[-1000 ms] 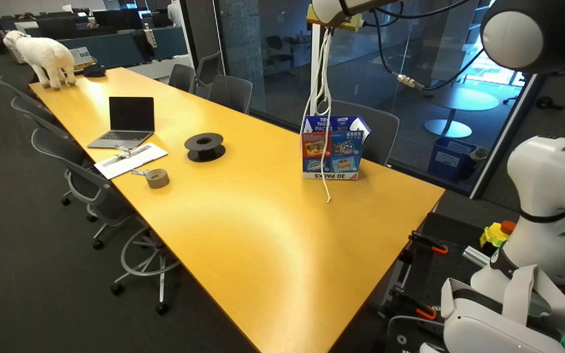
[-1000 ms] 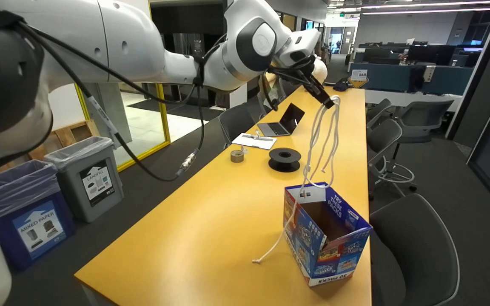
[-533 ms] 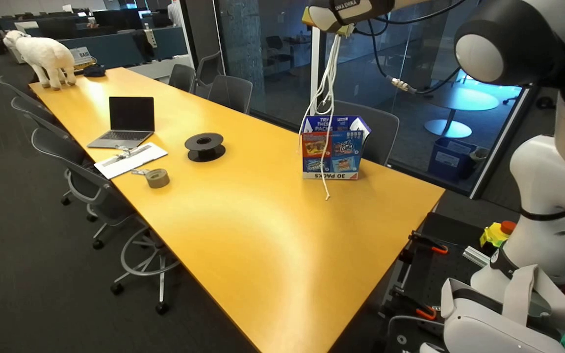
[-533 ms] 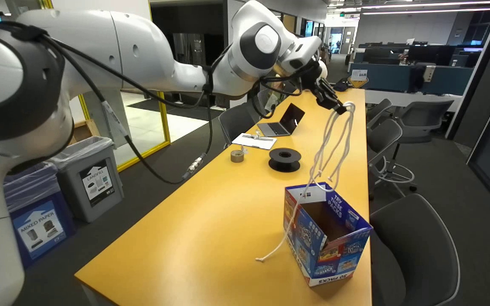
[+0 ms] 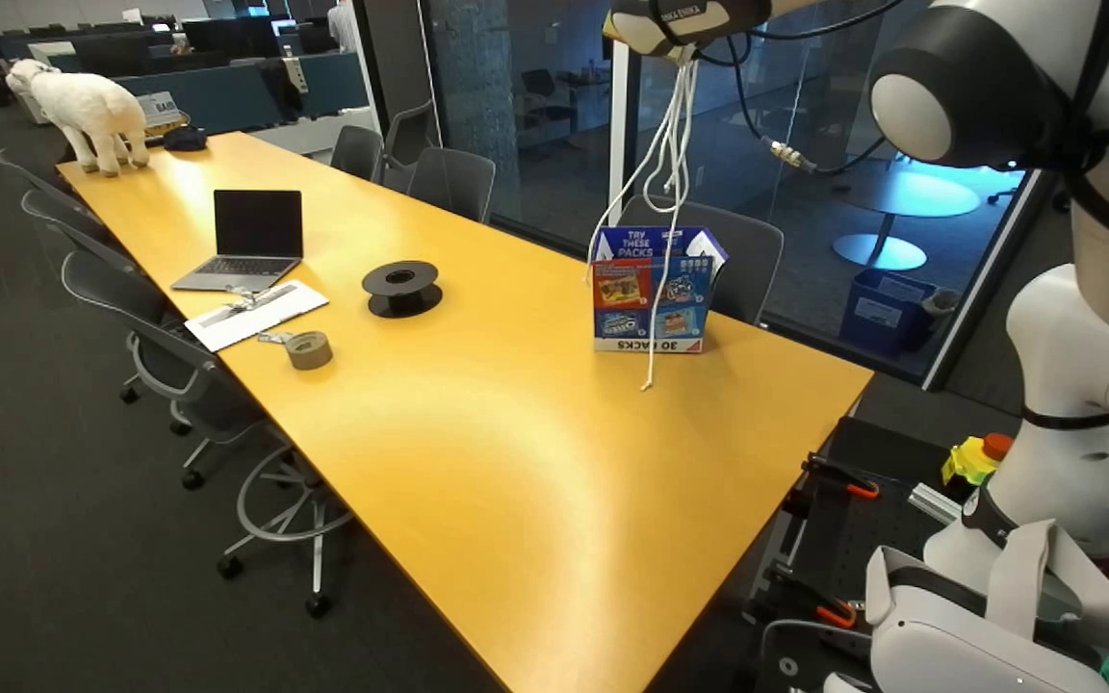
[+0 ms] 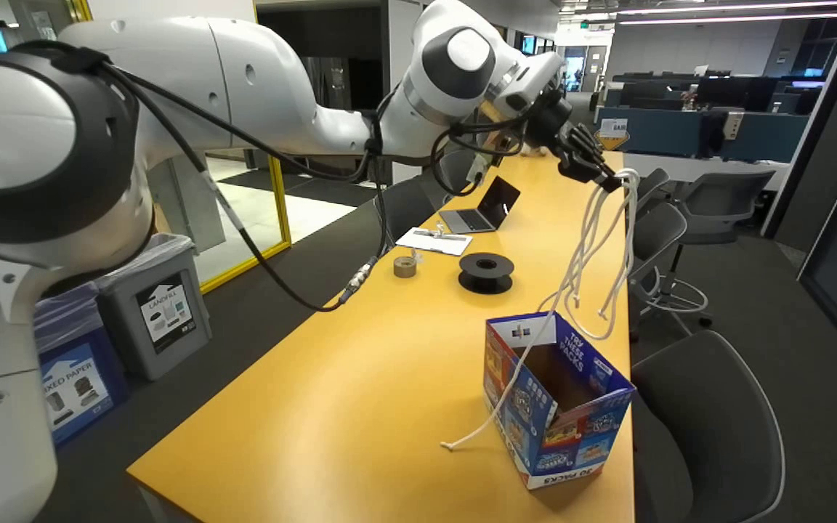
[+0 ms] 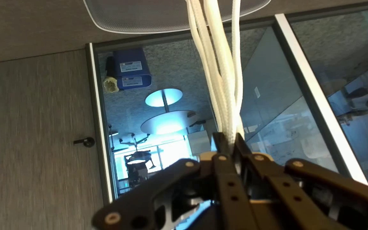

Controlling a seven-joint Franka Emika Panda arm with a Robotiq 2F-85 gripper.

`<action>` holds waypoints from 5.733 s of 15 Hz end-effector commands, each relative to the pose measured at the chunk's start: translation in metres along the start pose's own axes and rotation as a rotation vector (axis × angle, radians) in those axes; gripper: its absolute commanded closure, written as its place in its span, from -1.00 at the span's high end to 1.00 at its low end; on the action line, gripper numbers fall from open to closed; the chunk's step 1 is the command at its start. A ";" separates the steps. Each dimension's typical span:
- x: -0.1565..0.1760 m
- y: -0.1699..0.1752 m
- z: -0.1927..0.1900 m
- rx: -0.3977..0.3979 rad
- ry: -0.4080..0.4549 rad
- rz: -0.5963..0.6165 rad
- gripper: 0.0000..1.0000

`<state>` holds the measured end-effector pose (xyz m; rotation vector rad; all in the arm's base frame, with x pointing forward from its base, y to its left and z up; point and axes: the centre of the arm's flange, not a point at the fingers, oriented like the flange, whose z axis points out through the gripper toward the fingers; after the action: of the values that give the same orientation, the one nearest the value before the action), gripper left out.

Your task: Put the ropes in the carton box

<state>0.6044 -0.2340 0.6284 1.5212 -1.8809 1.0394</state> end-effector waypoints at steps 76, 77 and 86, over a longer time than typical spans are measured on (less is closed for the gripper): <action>-0.115 0.041 0.086 -0.315 -0.247 -0.025 -0.93; -0.114 0.043 0.089 -0.312 -0.255 -0.006 -0.93; -0.108 0.045 0.133 -0.283 -0.481 0.038 -0.93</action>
<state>0.6049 -0.2652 0.4639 1.5751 -2.2017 0.4308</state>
